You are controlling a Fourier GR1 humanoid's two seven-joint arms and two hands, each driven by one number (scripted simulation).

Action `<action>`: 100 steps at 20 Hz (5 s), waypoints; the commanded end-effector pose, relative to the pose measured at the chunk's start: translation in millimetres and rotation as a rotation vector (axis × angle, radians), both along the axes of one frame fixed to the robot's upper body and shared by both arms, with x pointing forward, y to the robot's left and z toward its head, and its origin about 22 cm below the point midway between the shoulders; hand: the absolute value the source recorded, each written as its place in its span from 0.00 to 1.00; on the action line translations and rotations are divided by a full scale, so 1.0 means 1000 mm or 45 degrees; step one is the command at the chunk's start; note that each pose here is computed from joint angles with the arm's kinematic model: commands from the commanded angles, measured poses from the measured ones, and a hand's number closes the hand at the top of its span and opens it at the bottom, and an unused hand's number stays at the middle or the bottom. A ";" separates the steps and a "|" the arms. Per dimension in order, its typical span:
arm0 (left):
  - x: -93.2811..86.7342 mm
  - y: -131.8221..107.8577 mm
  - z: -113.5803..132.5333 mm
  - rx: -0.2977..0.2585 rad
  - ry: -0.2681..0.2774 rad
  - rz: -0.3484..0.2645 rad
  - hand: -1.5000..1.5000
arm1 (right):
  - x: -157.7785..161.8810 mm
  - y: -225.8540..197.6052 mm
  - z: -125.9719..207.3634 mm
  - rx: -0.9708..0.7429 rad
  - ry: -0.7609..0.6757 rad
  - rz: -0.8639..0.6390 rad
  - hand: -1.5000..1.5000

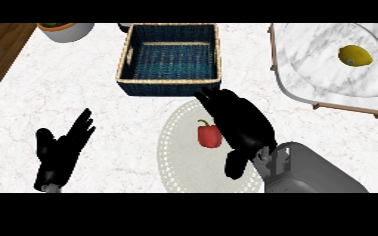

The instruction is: Pick the bell pepper from the placemat and place it in the basket

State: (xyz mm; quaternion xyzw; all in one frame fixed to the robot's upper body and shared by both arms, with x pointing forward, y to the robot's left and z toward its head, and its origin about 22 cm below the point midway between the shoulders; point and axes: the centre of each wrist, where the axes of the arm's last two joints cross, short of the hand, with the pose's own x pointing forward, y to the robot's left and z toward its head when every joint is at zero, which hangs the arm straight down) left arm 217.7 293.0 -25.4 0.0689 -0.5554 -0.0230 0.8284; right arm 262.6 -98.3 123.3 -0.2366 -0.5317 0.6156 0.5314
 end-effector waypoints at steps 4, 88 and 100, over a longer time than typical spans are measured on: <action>-0.023 -0.003 -0.026 -0.004 0.184 0.037 0.50 | 0.009 0.002 -0.018 0.045 -0.024 0.005 0.00; 0.004 -0.010 -0.011 0.013 0.188 -0.048 0.50 | 0.056 0.173 0.242 0.830 -0.746 -1.044 1.00; -0.015 -0.001 -0.017 0.015 0.194 -0.053 0.50 | 0.106 0.164 0.216 0.828 -0.703 -1.077 1.00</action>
